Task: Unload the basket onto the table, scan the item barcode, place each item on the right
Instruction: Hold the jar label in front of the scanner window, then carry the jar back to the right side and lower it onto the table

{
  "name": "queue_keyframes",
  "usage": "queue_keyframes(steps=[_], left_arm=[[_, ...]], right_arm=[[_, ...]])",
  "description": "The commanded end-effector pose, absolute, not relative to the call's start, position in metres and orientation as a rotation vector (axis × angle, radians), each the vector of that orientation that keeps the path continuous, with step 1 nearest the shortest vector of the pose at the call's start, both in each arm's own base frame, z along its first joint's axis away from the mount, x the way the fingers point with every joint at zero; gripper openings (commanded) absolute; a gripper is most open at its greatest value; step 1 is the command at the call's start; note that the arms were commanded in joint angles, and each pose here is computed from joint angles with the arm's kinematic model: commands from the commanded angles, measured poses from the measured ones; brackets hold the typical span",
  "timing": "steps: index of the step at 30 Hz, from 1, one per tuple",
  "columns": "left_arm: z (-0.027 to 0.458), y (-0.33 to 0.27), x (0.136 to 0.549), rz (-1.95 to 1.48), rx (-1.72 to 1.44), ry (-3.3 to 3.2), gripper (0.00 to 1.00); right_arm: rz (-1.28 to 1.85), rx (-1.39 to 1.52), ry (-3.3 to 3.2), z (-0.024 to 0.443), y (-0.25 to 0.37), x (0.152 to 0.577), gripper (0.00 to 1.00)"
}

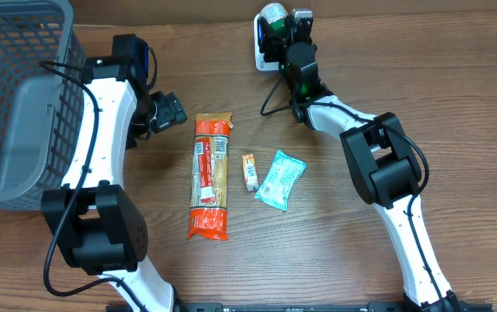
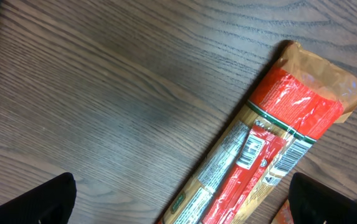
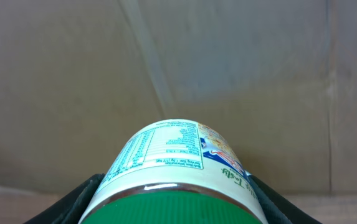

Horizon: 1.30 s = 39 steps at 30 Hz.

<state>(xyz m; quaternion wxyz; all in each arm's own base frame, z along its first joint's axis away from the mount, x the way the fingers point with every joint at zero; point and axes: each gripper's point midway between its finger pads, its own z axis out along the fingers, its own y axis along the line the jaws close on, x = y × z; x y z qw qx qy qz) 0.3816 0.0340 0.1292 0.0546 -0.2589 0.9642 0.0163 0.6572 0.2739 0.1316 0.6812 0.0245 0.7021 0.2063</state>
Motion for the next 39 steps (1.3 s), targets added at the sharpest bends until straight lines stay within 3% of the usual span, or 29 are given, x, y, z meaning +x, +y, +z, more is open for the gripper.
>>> queue_keyframes(steps=[1, 10, 14, 19, 30, 39], left_arm=[[0.135, 0.031, 0.38, 0.046, -0.762, 2.919, 1.0], [0.135, 0.031, 0.38, 0.047, -0.762, 2.92, 1.0], [0.135, 0.031, 0.38, 0.047, -0.761, 2.92, 1.0], [0.135, 0.031, 0.38, 0.046, -0.762, 2.919, 1.0], [0.135, 0.031, 0.38, 0.047, -0.762, 2.92, 1.0], [0.135, 0.031, 0.38, 0.046, -0.762, 2.919, 1.0]], right_arm=[[0.468, 0.059, 1.453, 0.187, 0.27, 0.657, 0.04], [0.449, 0.064, 1.477, 0.344, 0.243, 0.619, 0.04], [0.365, 0.074, 1.704, 0.359, 0.206, 0.584, 0.04], [0.225, 0.125, 2.035, 0.327, 0.148, 0.533, 0.04], [-0.171, 0.397, 2.83, 0.161, 0.003, 0.404, 0.04], [-0.031, 0.596, 2.926, 0.089, -0.031, 0.378, 0.05]])
